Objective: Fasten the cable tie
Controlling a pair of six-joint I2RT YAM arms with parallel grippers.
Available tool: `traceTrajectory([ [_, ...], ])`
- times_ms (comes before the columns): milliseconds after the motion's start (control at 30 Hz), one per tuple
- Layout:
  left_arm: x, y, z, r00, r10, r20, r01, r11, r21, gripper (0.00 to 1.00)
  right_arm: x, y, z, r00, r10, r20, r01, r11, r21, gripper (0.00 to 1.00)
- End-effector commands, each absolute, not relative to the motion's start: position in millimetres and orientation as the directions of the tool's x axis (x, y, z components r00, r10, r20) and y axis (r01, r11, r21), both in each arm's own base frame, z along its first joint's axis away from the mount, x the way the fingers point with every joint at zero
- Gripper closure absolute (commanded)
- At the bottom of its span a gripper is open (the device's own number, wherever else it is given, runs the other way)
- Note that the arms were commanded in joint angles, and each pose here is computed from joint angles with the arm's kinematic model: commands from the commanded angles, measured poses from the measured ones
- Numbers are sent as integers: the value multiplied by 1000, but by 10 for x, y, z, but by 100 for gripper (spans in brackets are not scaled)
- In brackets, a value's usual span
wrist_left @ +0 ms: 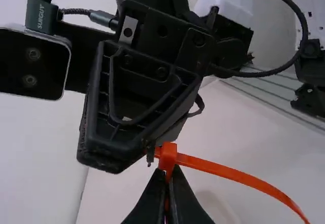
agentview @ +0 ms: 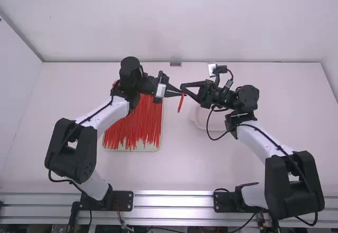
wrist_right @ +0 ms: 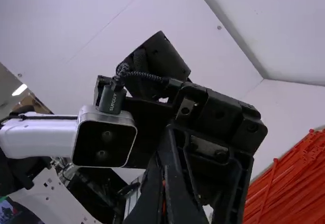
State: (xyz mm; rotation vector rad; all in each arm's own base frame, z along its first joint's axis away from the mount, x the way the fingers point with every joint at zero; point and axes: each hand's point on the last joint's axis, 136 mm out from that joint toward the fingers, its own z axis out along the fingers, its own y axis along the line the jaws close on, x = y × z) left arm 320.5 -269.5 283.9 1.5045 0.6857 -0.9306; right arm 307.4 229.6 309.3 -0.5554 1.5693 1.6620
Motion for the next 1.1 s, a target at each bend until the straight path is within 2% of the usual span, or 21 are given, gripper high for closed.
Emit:
traceTrajectory([
  [0, 3278, -2693, 2816, 496, -58, -866, 859, -115, 499, 98, 3073, 2275, 3238, -563, 256, -786, -802, 58, 594, 100],
  [1067, 3269, -2680, 2583, 445, -22, -896, 890, -99, 444, 98, 3120, 2260, 3262, -556, 281, -782, -800, 73, 596, 100],
])
